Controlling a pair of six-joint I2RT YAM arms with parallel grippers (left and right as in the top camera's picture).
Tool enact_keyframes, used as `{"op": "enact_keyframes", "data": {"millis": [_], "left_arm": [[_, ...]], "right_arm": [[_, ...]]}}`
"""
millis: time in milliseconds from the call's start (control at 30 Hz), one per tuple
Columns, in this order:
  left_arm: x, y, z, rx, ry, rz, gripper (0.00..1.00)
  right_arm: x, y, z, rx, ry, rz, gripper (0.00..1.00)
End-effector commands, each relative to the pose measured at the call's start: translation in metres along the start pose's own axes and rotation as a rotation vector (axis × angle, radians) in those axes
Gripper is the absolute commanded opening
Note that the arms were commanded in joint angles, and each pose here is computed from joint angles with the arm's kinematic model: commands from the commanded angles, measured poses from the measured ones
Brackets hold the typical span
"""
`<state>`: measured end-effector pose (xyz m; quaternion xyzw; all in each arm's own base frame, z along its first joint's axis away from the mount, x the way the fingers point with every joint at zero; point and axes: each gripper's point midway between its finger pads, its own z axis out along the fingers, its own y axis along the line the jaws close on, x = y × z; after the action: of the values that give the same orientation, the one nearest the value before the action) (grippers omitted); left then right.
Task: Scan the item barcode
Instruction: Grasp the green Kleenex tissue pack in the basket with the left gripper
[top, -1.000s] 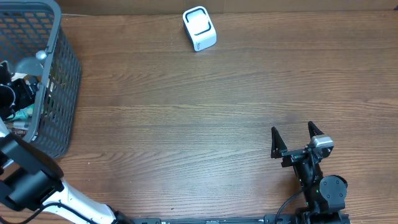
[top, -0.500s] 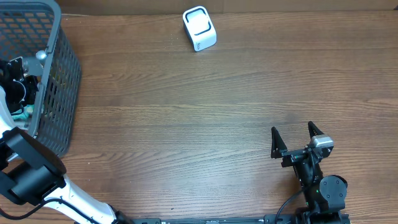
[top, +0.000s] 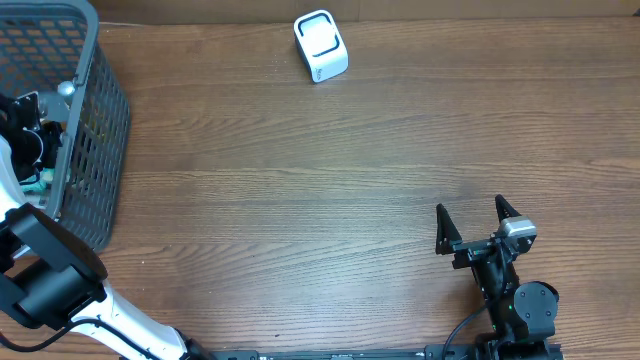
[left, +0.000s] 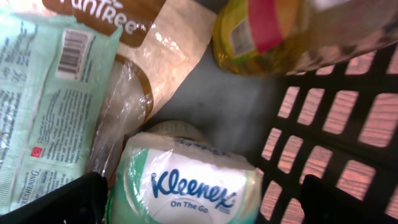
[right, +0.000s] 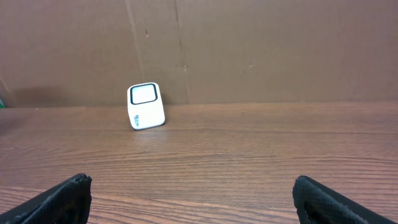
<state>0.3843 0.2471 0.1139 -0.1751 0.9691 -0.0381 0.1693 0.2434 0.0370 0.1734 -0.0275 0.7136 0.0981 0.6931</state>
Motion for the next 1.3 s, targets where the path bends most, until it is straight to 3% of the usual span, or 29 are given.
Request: {"op": "enact_keyframes", "data": {"millis": [0, 867, 1133, 1267], "left_arm": [[0.012, 0.002, 0.016, -0.015, 0.050, 0.025, 0.99], [0.027, 0.007, 0.042, -0.026, 0.065, 0.023, 1.00], [0.027, 0.007, 0.042, -0.027, 0.062, 0.023, 0.93], [0.027, 0.007, 0.043, -0.027, 0.063, 0.023, 0.85]], "right_arm": [[0.002, -0.002, 0.000, 0.011, -0.004, 0.007, 1.00], [0.002, -0.002, 0.000, 0.011, -0.004, 0.007, 1.00], [0.002, -0.002, 0.000, 0.011, -0.004, 0.007, 1.00], [0.002, -0.002, 0.000, 0.011, -0.004, 0.007, 1.00]]}}
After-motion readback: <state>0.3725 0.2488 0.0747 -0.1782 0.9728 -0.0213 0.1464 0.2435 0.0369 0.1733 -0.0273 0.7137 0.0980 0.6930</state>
